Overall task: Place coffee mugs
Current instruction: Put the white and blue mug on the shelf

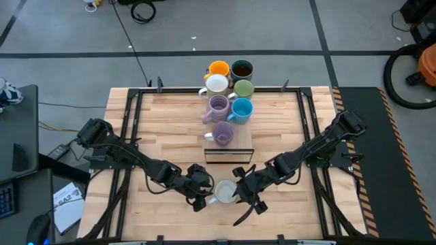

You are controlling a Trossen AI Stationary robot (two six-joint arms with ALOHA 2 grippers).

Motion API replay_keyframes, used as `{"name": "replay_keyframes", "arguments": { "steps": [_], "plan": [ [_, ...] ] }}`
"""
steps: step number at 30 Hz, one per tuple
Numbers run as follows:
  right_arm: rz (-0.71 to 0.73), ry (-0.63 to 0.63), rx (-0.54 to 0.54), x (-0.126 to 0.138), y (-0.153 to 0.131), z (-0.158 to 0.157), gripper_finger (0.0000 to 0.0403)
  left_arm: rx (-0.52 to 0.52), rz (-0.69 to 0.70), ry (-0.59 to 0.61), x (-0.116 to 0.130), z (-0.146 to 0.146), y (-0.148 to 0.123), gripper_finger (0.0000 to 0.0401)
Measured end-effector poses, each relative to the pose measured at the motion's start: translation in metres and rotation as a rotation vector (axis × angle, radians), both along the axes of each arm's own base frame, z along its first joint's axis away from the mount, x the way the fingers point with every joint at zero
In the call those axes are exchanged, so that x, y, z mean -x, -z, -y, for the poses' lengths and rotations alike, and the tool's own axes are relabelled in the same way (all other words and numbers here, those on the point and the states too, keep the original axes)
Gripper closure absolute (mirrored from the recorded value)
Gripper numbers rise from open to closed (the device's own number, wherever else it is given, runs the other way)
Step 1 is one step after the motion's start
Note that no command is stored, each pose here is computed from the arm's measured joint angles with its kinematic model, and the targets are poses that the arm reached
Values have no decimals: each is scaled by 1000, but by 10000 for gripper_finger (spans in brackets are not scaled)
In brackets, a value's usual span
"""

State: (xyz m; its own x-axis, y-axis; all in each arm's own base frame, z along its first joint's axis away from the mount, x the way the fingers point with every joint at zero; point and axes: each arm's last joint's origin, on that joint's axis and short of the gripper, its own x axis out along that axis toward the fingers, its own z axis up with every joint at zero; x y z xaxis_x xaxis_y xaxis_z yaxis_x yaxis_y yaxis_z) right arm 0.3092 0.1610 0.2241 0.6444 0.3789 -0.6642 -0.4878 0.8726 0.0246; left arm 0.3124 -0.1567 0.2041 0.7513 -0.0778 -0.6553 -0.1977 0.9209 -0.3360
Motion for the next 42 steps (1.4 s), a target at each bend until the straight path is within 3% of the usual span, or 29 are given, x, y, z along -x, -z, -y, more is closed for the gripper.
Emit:
{"name": "replay_keyframes", "arguments": {
  "steps": [20,32,42],
  "plan": [
    [4,61,103,5,15,6,274,1,4,1,0,0,0,244],
    [54,17,46,0,5,1,274,25,44,-2,-3,1,-4,244],
    [-15,-11,89,4,9,3,274,20,81,-34,-11,1,1,244]
  ]
}}
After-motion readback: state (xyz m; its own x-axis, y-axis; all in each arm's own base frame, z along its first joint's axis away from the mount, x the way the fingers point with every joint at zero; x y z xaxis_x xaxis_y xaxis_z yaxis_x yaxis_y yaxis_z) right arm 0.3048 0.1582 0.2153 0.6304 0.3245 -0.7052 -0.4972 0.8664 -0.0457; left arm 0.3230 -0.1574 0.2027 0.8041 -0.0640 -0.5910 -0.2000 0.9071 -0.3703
